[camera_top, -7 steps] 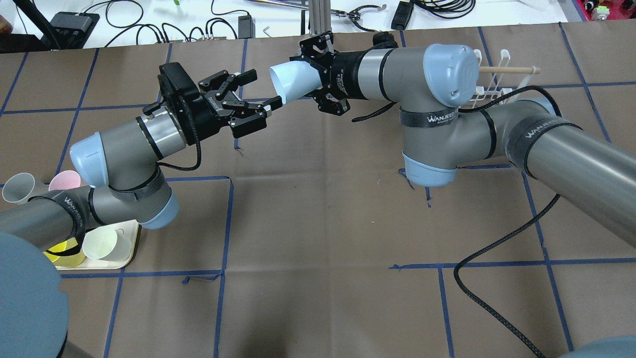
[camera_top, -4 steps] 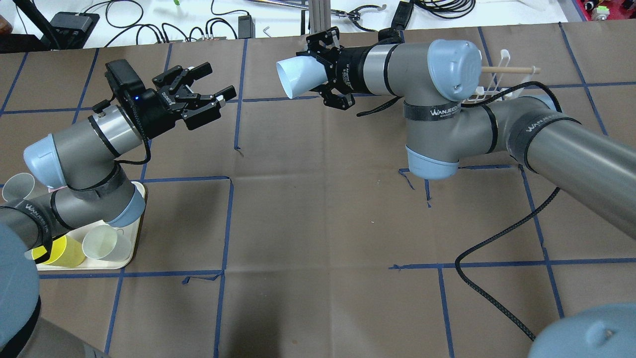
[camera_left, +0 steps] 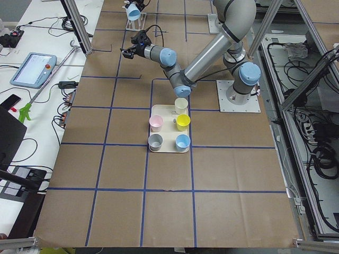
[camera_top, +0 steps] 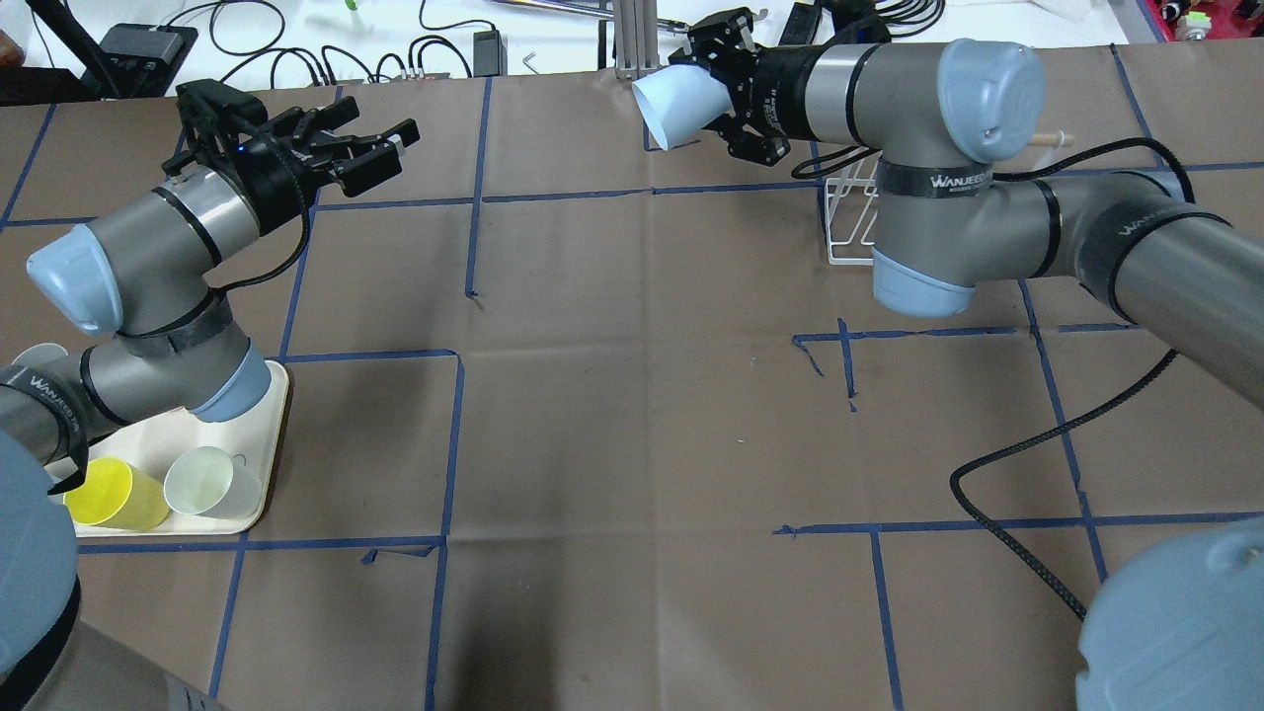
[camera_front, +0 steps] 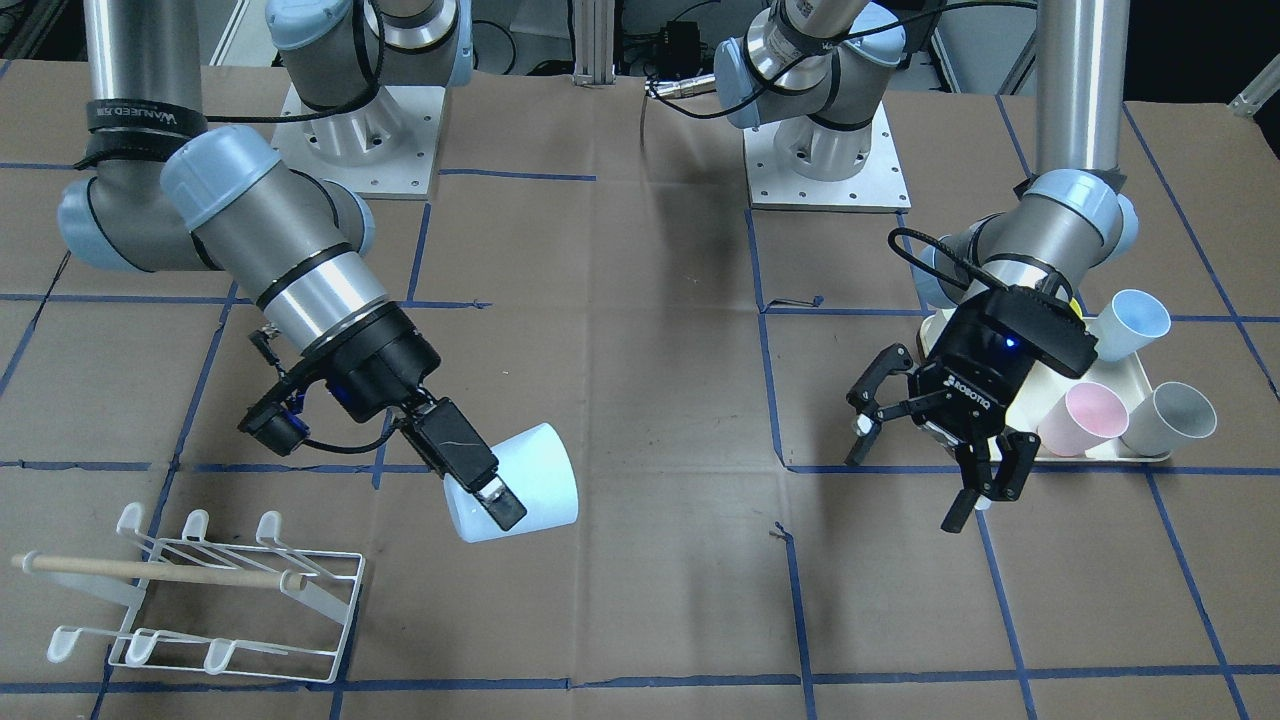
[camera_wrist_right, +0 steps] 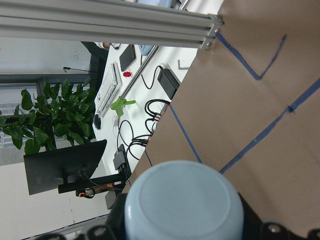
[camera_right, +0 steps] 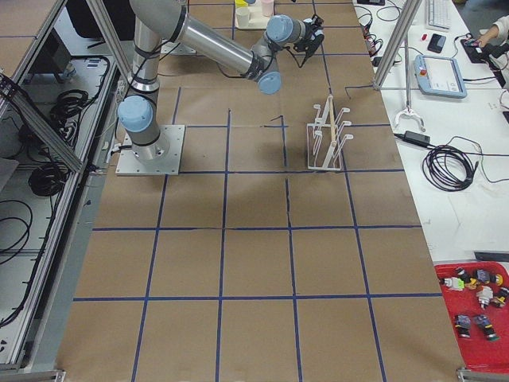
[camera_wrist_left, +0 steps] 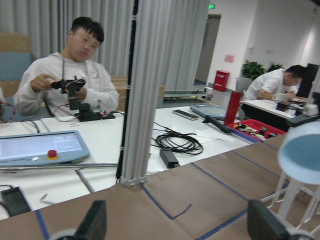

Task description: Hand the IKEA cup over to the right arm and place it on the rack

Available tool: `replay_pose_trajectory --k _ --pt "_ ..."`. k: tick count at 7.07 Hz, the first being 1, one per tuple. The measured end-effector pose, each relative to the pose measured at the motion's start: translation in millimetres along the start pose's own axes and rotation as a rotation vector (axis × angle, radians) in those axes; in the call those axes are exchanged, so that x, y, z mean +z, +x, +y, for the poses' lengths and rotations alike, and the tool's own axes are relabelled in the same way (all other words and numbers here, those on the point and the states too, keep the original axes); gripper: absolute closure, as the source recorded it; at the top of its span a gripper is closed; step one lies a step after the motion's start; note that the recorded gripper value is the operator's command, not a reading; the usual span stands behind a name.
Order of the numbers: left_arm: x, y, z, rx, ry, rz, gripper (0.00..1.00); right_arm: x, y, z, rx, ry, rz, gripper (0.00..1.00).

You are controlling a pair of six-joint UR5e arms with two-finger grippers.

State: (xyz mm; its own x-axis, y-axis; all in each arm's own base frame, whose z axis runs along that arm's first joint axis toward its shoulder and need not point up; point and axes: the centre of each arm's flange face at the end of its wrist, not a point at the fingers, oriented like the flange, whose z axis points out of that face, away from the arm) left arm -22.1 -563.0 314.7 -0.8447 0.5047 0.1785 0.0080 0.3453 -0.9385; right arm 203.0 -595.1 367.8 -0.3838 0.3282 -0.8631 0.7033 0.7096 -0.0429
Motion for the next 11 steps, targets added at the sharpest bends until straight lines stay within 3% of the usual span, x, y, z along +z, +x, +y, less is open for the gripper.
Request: replay_pose_trajectory --k 2,3,5,6,8,9,11 --pt "25.8 -9.9 -5.2 -0.066 -0.145 -0.153 0.02 -21.4 0.2 -25.9 -0.286 0.106 0.041 0.73" --pt "47.7 -2.6 -14.7 -0.088 -0.265 -0.241 0.01 -29.7 5.0 -40.3 -0.468 0.173 0.103 0.73" --pt "81.1 34.3 -44.6 -0.106 -0.561 -0.379 0.01 -46.7 18.6 -73.8 -0.838 0.275 0.278 0.8" --pt "81.8 54.1 -60.9 -0.129 -0.707 -0.418 0.01 -55.9 25.4 -91.7 -0.944 0.298 0.338 0.8" --pt "47.9 89.6 -101.5 -0.229 -0.942 -0.437 0.01 -67.5 34.2 -121.6 -1.057 0.33 0.403 0.8" --pt "19.7 106.7 -121.9 -0.262 -1.023 -0.431 0.01 -64.6 37.8 -132.5 -1.093 0.343 0.427 0.8" --pt "-21.8 130.8 -141.3 -0.282 -1.091 -0.421 0.01 -50.7 46.3 -148.2 -1.117 0.359 0.443 0.79"
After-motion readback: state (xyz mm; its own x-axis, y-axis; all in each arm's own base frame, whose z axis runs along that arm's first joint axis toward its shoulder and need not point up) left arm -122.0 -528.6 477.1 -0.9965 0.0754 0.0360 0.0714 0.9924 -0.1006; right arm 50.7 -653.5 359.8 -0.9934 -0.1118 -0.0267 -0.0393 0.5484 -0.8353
